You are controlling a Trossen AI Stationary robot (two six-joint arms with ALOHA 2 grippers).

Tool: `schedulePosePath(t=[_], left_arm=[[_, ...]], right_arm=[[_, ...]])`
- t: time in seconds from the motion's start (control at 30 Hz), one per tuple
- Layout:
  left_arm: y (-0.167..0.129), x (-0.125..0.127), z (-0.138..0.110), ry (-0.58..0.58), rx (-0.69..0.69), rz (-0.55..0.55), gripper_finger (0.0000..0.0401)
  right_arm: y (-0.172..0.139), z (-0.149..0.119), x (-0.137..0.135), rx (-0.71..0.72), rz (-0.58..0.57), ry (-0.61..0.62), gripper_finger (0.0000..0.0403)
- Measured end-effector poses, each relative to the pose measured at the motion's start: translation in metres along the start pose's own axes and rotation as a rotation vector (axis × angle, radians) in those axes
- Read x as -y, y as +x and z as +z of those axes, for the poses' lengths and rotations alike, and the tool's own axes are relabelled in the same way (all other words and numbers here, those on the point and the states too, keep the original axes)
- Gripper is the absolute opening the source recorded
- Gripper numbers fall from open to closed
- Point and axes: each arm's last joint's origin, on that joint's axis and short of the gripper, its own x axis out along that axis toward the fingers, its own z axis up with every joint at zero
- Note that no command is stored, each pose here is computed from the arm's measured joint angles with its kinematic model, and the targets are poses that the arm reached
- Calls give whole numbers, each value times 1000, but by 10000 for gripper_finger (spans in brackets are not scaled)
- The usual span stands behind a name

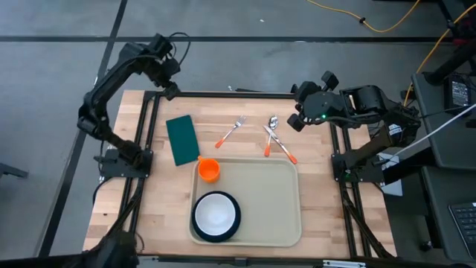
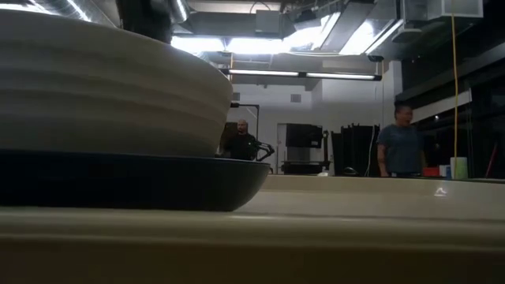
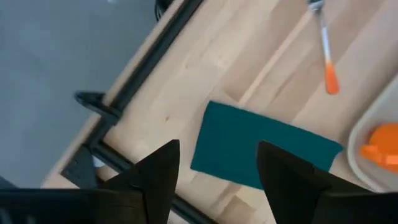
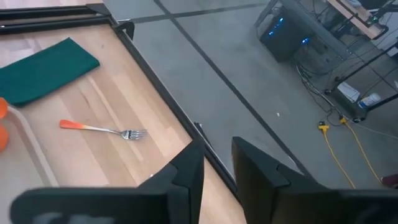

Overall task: Set up tray
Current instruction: Put the napkin on the tray to the right of the plate

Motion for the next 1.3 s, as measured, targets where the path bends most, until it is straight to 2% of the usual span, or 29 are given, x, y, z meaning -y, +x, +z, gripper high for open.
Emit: schedulePosePath(t=[0.13,0.27,0.4,0.67,0.93,1.2,1.3], left_arm=[[25,-26,-9,-90,-39,-31,205],[46,-40,-27,-148,-128,-42,204],[60,-39,-36,-199,-150,-116,198],[90,-28,-46,-285,-225,-143,182],[124,-22,-52,-389,-204,-95,182],[155,-16,-54,-343,-278,45,182],[169,-15,-52,-329,-334,52,182]], right_arm=[[0,0,0,-3,-1,8,87],[0,-1,0,-12,-4,-4,87],[0,-3,1,-20,-13,-35,87],[2,-3,3,-26,-25,-62,87],[4,-4,6,-42,-39,-83,87],[4,-4,6,-42,-39,-98,87],[4,-4,6,-42,-38,-101,87]])
